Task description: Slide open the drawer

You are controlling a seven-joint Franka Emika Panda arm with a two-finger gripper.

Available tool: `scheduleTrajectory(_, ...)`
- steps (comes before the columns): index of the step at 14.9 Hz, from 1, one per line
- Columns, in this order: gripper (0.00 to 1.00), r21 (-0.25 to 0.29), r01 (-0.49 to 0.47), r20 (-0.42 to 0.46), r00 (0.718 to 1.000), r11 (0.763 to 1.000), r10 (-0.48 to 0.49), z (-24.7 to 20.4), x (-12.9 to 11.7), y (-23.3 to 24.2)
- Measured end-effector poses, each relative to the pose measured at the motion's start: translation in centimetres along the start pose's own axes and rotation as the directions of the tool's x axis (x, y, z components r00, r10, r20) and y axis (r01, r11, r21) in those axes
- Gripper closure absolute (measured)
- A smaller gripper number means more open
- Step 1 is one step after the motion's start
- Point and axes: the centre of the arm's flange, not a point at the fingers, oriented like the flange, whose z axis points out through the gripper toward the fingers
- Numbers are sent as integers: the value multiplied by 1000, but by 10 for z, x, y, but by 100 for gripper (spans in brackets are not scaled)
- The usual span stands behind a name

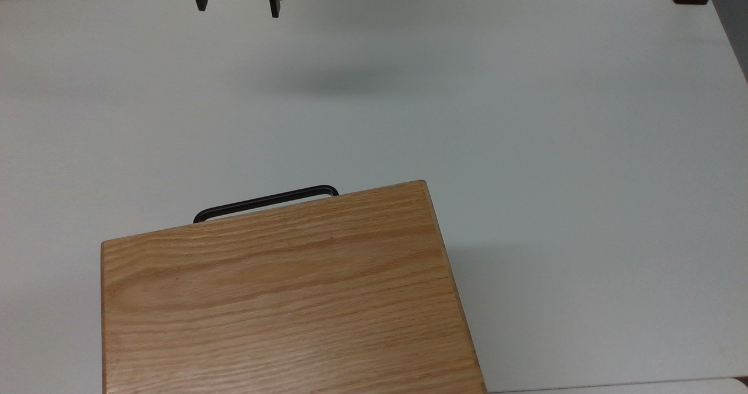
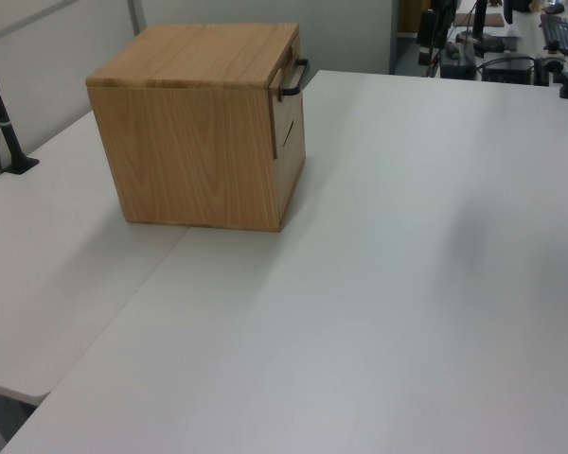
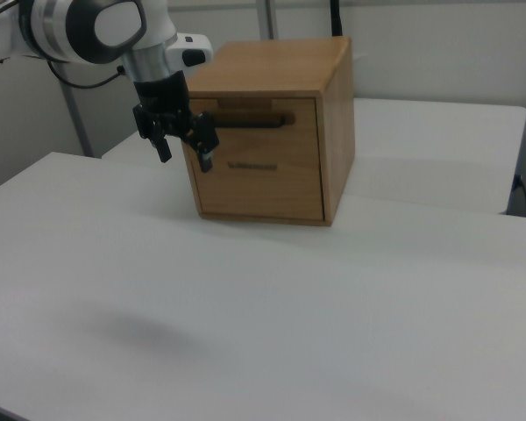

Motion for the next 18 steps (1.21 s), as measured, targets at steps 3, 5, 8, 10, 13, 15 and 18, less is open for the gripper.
scheduleTrajectory(3, 0, 0, 0, 0, 1000, 1000, 0, 0, 0, 0)
scheduleTrajectory(5, 0, 0, 0, 0, 1000, 1000, 0, 0, 0, 0)
scheduleTrajectory(8, 0, 0, 0, 0, 1000, 1000, 0, 0, 0, 0)
scheduleTrajectory(10, 0, 0, 0, 1, 1000, 1000, 0, 0, 0, 0)
scheduleTrajectory(13, 0, 0, 4, 3, 1000, 1000, -4, 1, 0, 0)
scheduleTrajectory(15, 0, 0, 3, 6, 1000, 1000, -3, 3, 0, -1)
scheduleTrajectory(18, 0, 2, -101, -12, 995, 995, 101, 1, 3, -6)
